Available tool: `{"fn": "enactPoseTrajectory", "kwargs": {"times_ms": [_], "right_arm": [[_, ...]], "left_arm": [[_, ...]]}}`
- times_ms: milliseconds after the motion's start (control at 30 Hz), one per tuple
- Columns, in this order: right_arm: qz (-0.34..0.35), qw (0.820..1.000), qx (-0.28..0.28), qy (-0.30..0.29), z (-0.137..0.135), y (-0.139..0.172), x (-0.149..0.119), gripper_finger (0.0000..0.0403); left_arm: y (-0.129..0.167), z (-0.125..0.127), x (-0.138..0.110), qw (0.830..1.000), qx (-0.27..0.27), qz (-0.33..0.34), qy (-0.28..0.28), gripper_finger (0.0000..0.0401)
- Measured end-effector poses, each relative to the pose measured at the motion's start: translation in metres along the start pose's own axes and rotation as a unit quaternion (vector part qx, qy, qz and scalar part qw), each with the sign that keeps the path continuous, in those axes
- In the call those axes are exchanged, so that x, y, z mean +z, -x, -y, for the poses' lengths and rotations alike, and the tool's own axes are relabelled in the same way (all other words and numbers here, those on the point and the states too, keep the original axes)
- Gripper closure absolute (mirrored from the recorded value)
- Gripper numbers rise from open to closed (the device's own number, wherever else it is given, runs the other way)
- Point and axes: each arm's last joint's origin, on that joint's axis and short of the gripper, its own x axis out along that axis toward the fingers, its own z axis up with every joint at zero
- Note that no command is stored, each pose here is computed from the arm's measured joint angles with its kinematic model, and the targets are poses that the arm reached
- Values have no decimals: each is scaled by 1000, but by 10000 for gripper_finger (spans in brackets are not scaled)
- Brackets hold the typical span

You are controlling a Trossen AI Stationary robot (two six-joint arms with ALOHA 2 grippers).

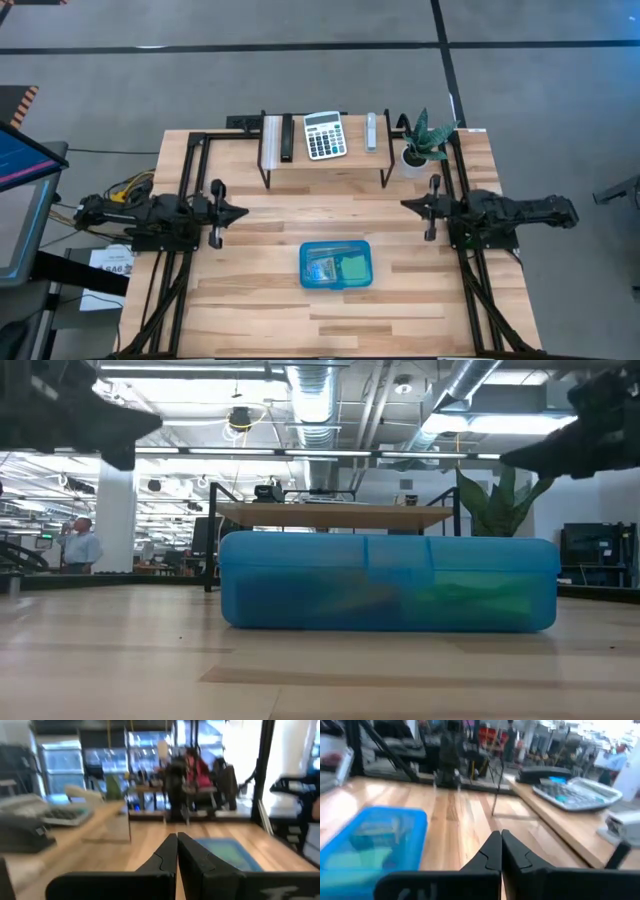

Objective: Pack school essentials
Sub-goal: Return to Home Position

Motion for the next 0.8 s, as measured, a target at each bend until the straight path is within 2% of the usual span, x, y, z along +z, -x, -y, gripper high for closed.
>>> {"fn": "enactPoseTrajectory", "kwargs": {"times_ms": [100, 200, 300, 433, 600, 800], "right_arm": [[8, 1000, 1, -9, 1, -1, 0, 392], [10, 1000, -6, -11, 2, -1, 0, 397], [5, 999, -40, -18, 6, -1, -1, 396], [1, 994, -90, -57, 11, -1, -2, 376], [4, 990, -104, -92, 14, -2, -2, 355], [3, 990, -108, -95, 15, -2, -3, 353]], "left_arm": [[0, 1, -6, 999, -9, -32, 9, 401], [0, 2, -6, 999, -34, -32, 15, 401], [0, 3, -7, 998, -42, -34, 22, 401], [0, 3, -7, 998, -41, -35, 36, 401], [0, 2, -7, 998, -40, -35, 37, 401], [0, 2, -7, 998, -40, -35, 33, 401]]}}
